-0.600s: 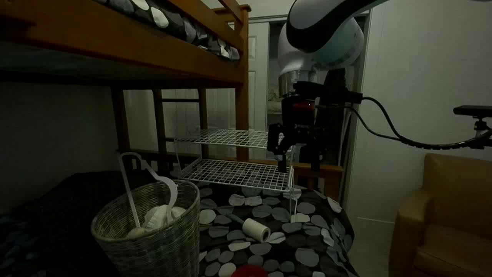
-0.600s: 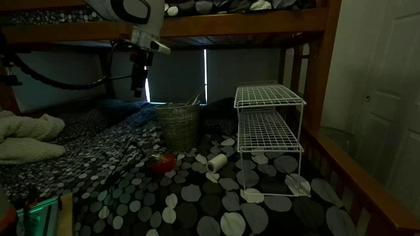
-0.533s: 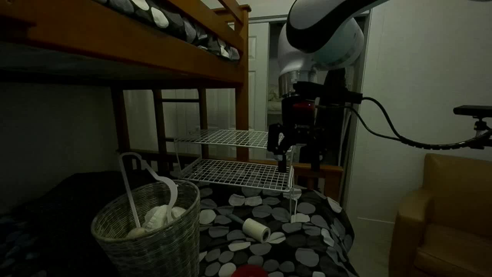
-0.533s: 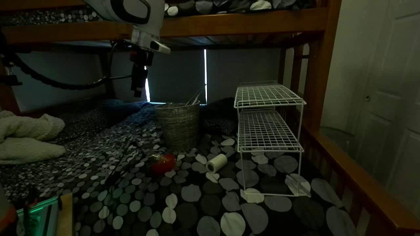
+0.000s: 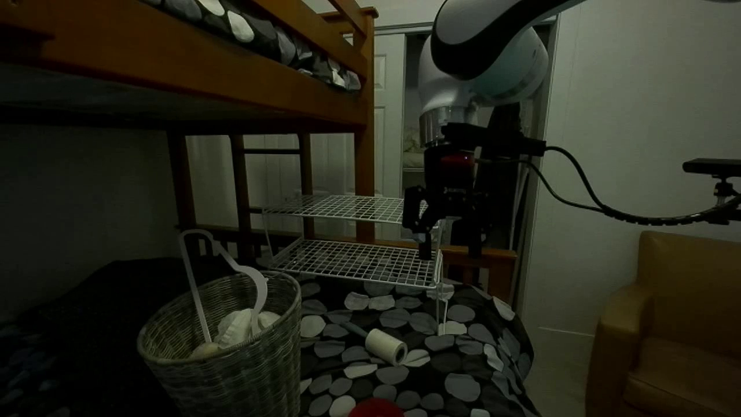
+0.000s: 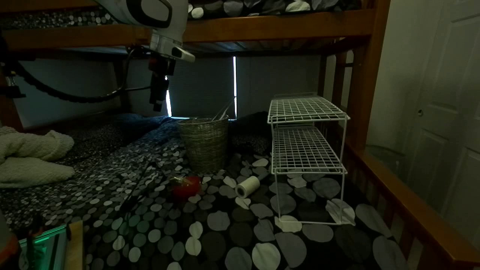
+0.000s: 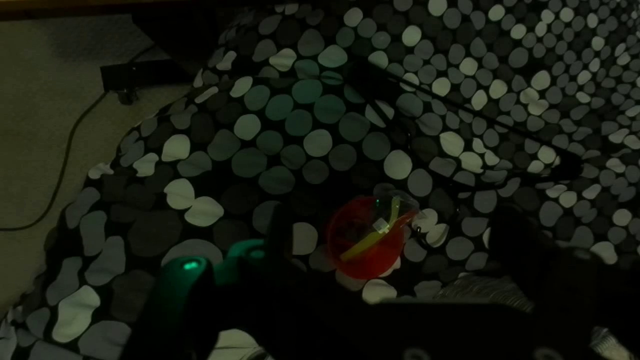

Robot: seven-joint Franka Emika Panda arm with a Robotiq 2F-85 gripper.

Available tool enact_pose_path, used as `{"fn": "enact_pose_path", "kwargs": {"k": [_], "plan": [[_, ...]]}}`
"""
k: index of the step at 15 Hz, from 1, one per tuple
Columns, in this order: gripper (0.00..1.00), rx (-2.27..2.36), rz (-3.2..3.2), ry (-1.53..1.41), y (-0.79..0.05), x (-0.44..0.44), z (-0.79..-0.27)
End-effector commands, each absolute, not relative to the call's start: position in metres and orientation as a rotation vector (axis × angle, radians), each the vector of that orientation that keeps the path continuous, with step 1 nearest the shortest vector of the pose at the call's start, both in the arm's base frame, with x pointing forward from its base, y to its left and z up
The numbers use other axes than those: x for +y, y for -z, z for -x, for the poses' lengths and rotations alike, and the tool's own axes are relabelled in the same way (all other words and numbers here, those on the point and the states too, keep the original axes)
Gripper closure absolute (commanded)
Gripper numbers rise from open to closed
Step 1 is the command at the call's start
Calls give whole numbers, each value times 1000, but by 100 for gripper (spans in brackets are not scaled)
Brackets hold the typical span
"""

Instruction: Move the white clothes hanger from the basket to the bed

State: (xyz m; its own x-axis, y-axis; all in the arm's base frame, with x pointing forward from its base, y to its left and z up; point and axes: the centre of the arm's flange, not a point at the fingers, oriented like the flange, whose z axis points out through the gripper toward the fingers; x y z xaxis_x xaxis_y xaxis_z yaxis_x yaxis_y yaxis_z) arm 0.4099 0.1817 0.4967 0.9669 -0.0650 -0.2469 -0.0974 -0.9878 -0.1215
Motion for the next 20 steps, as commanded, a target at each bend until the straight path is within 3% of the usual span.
{"fn": "enact_pose_path", "kwargs": {"k": [1,10,19,20], "plan": [[0,124,2983,-368,-497,182,-410],[0,307,2830,237,-442,27,-483],[0,-428,2906,-45,-462,85,-502],[0,-303,2900,18,-456,75,-489]]}}
